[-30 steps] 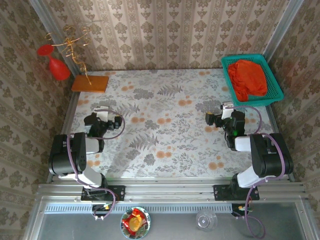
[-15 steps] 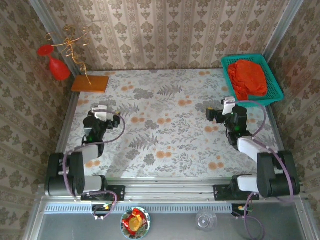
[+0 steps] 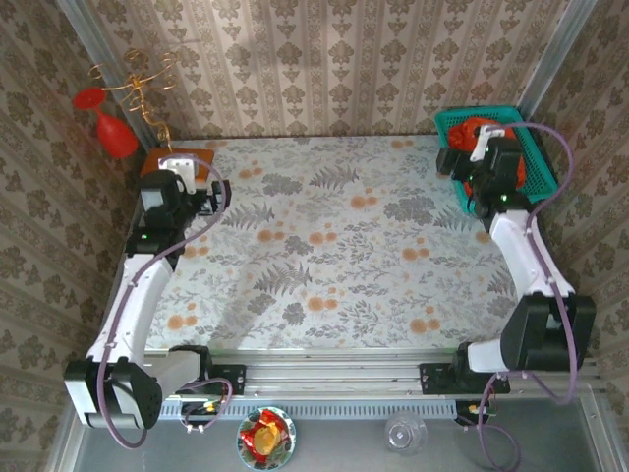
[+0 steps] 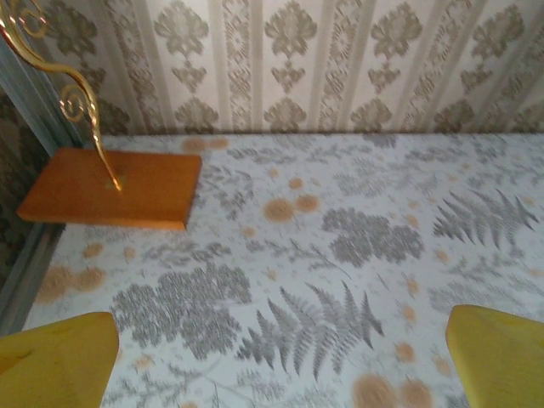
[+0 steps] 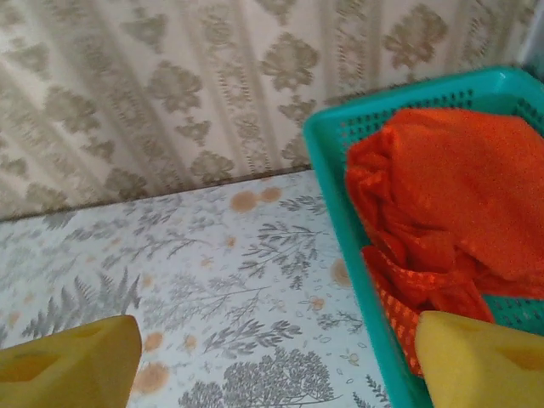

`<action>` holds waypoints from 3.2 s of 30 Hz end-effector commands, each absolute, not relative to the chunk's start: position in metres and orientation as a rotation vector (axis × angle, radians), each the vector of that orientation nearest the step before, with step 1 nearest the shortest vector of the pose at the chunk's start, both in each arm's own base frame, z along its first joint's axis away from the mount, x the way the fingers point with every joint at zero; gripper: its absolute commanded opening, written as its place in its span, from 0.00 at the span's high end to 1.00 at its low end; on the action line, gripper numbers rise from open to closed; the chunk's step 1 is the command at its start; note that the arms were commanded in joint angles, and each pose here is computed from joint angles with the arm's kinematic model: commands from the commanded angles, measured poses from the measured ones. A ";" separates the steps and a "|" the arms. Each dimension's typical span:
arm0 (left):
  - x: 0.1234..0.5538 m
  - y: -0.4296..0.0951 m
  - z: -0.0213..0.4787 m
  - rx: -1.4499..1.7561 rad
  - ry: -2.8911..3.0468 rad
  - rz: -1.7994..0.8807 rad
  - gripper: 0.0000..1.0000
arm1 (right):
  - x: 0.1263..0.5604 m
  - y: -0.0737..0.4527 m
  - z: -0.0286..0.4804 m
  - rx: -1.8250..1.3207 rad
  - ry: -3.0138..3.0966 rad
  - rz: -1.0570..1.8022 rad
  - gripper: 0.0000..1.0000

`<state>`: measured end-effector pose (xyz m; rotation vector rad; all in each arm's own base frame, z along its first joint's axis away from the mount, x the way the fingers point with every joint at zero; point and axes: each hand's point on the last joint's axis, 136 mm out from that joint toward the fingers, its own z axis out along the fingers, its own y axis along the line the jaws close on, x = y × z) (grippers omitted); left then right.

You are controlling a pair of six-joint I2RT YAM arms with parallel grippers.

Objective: Fold the inside-out t-shirt
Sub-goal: Pick up the T-shirt from the basket, then flatten out the T-shirt at the center of the table.

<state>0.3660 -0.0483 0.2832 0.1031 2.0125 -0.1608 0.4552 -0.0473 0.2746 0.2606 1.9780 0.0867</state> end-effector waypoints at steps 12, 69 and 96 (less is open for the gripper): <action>0.321 -0.052 0.211 0.197 2.346 -0.281 0.01 | 0.513 -0.122 0.178 0.673 2.350 0.124 0.33; 0.321 -0.052 0.225 0.199 2.244 -0.330 0.05 | 0.461 0.027 0.578 0.228 1.611 0.368 1.00; 0.273 -0.221 0.306 0.502 2.027 -0.845 0.09 | 0.442 0.212 0.528 0.001 1.693 0.899 1.00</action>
